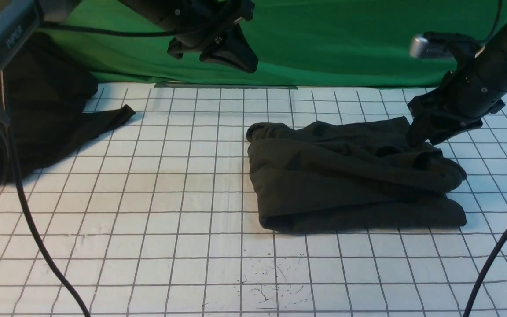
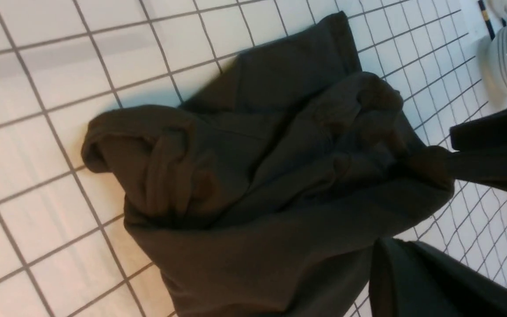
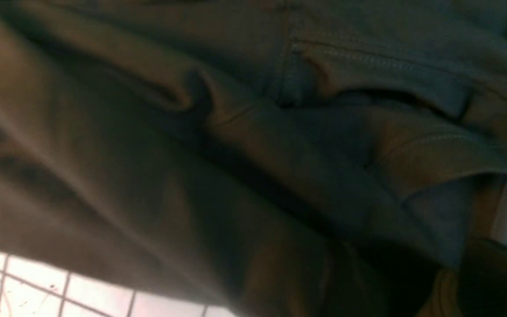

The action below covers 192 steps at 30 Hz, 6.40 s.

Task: Fold a long-sleeved shirt over a white checkered tablecloth.

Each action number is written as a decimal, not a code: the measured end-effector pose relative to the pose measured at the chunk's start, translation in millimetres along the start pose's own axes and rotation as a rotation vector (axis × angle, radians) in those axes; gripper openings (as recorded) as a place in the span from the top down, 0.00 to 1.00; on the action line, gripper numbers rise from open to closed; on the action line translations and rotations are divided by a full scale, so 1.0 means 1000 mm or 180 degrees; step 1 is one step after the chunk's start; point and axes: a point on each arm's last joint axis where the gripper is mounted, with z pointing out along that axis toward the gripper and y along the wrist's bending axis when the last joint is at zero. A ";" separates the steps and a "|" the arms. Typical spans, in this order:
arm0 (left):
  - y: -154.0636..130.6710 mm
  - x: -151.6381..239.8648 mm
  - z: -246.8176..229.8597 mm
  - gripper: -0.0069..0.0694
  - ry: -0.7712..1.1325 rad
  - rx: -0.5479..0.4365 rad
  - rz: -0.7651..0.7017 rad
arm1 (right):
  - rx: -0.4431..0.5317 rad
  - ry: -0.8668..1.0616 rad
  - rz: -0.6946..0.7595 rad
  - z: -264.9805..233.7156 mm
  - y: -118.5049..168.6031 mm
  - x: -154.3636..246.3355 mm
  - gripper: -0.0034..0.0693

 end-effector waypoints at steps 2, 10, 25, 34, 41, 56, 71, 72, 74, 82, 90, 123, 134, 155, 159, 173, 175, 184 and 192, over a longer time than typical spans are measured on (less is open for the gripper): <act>-0.001 0.000 -0.001 0.90 -0.0002 -0.0001 0.0036 | -0.0016 0.0125 0.0037 0.011 -0.003 0.001 0.44; -0.001 0.000 -0.001 0.90 -0.0003 -0.0001 0.0091 | -0.0044 0.0423 0.0115 0.049 -0.013 0.005 0.50; -0.001 0.000 -0.001 0.90 -0.0006 -0.0002 0.0097 | 0.0009 0.0403 0.0138 0.069 -0.021 0.003 0.64; -0.001 0.000 -0.001 0.90 -0.0006 -0.0001 0.0108 | 0.0010 0.0357 0.0132 0.069 -0.022 -0.002 0.95; -0.001 0.000 -0.001 0.90 -0.0006 0.0002 0.0107 | 0.0060 -0.0073 0.0212 0.035 -0.025 -0.030 0.95; -0.001 0.000 -0.001 0.90 -0.0006 0.0002 0.0108 | 0.0247 -0.0885 0.0272 0.050 -0.038 -0.059 0.86; 0.005 -0.001 -0.005 0.90 -0.0038 -0.0188 0.0101 | 0.0381 -0.0929 -0.0101 -0.069 -0.031 -0.055 0.89; 0.005 -0.001 -0.006 0.90 -0.0044 -0.0191 0.0095 | 0.0399 -0.0975 -0.0119 -0.087 -0.028 -0.052 0.91; 0.002 -0.002 -0.011 0.90 -0.0074 -0.0211 0.0121 | 0.0454 -0.1168 -0.0127 -0.124 -0.025 -0.044 0.94; -0.016 -0.007 -0.040 0.90 -0.0260 -0.0275 0.0288 | 0.0660 -0.1849 -0.0190 -0.252 0.016 0.028 0.95; -0.023 -0.008 -0.051 0.90 -0.0339 -0.0335 0.0368 | 0.0708 -0.2084 -0.0177 -0.271 0.046 0.123 0.95; -0.022 -0.008 -0.051 0.90 -0.0329 -0.0368 0.0414 | 0.1431 -0.3843 -0.0129 -0.152 0.028 0.282 0.94; -0.022 -0.008 -0.052 0.90 -0.0329 -0.0371 0.0430 | 0.1401 -0.3840 -0.0146 -0.150 0.027 0.282 0.93; -0.067 0.003 -0.122 0.90 -0.0712 -0.0534 0.0606 | 0.1304 -0.3515 -0.0696 -0.047 0.024 0.376 0.86; -0.089 0.031 -0.163 0.90 -0.0805 -0.0766 0.0725 | 0.1245 -0.3501 -0.0755 -0.046 0.026 0.376 0.86; -0.092 0.189 -0.210 0.90 -0.0536 -0.1239 0.0657 | 0.1238 -0.3499 -0.0779 -0.046 0.026 0.376 0.82; -0.089 0.211 -0.211 0.90 -0.0682 -0.1259 0.0669 | 0.1296 -0.3483 -0.0836 -0.046 0.026 0.376 0.82; -0.086 0.251 -0.216 0.90 -0.1026 -0.1256 0.0629 | 0.1471 -0.3446 -0.1008 -0.047 0.024 0.376 0.80; -0.088 0.276 -0.222 0.90 -0.1118 -0.1237 0.0658 | 0.1334 -0.3454 -0.0847 -0.046 0.024 0.376 0.77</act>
